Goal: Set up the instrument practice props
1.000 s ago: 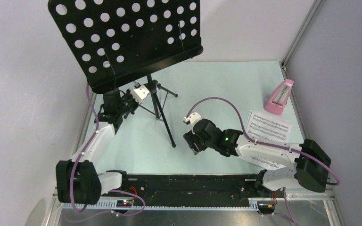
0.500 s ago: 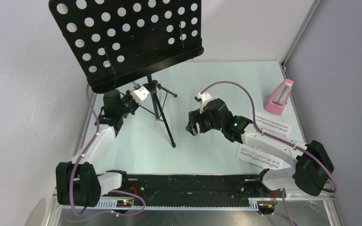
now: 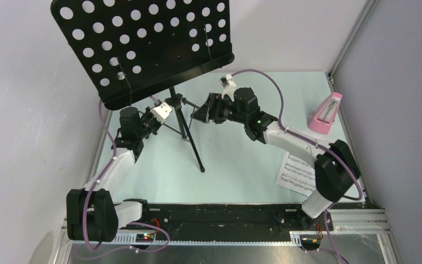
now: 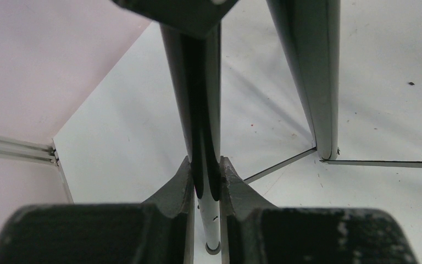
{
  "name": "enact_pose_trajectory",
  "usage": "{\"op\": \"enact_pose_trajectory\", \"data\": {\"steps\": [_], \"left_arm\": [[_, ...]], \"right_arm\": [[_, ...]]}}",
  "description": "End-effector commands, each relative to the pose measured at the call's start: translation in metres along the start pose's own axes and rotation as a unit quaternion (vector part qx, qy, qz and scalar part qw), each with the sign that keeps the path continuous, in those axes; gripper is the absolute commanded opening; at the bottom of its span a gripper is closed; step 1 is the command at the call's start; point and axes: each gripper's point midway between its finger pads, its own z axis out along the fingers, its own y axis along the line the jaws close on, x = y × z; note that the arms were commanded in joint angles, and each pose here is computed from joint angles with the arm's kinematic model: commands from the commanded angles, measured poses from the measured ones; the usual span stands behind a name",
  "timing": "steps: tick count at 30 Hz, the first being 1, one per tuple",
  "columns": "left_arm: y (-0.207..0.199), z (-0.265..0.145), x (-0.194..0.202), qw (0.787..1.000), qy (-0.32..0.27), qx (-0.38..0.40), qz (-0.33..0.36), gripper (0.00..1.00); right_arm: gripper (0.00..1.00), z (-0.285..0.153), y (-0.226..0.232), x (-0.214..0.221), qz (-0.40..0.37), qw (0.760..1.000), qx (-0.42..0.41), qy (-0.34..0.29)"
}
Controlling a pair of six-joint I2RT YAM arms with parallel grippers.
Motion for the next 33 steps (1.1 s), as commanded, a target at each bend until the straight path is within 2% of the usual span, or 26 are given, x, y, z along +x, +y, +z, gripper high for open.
{"op": "enact_pose_trajectory", "data": {"steps": [1, 7, 14, 20, 25, 26, 30, 33], "left_arm": [[0.002, -0.002, -0.009, 0.999, -0.024, -0.001, 0.048, 0.00], [0.002, -0.002, -0.006, 0.999, -0.018, -0.004, 0.051, 0.00], [0.003, -0.004, -0.003, 0.998, -0.011, -0.012, 0.059, 0.00], [0.004, -0.003, -0.002, 0.998, -0.010, -0.012, 0.057, 0.00], [0.003, -0.002, -0.001, 0.998, -0.008, -0.011, 0.058, 0.00], [0.003, -0.002, 0.000, 0.998, -0.007, -0.011, 0.057, 0.00], [0.003, -0.002, 0.001, 0.998, -0.006, -0.010, 0.057, 0.00], [0.003, -0.002, 0.001, 0.998, -0.005, -0.011, 0.058, 0.00]], "right_arm": [[0.76, 0.017, 0.028, -0.047, 0.040, 0.996, -0.061, -0.042], [0.71, 0.037, 0.037, -0.066, 0.033, 0.995, -0.078, -0.043], [0.62, 0.045, 0.040, -0.057, 0.036, 0.995, -0.095, -0.016], [0.46, 0.049, 0.031, -0.049, 0.029, 0.997, -0.074, 0.003], [0.40, 0.051, 0.035, -0.048, 0.031, 0.996, -0.080, 0.013], [0.37, 0.051, 0.038, -0.050, 0.033, 0.996, -0.083, 0.013], [0.21, 0.052, 0.041, -0.051, 0.072, 0.993, -0.085, 0.028], [0.14, 0.050, 0.046, -0.048, 0.130, 0.986, -0.089, 0.052]]}}
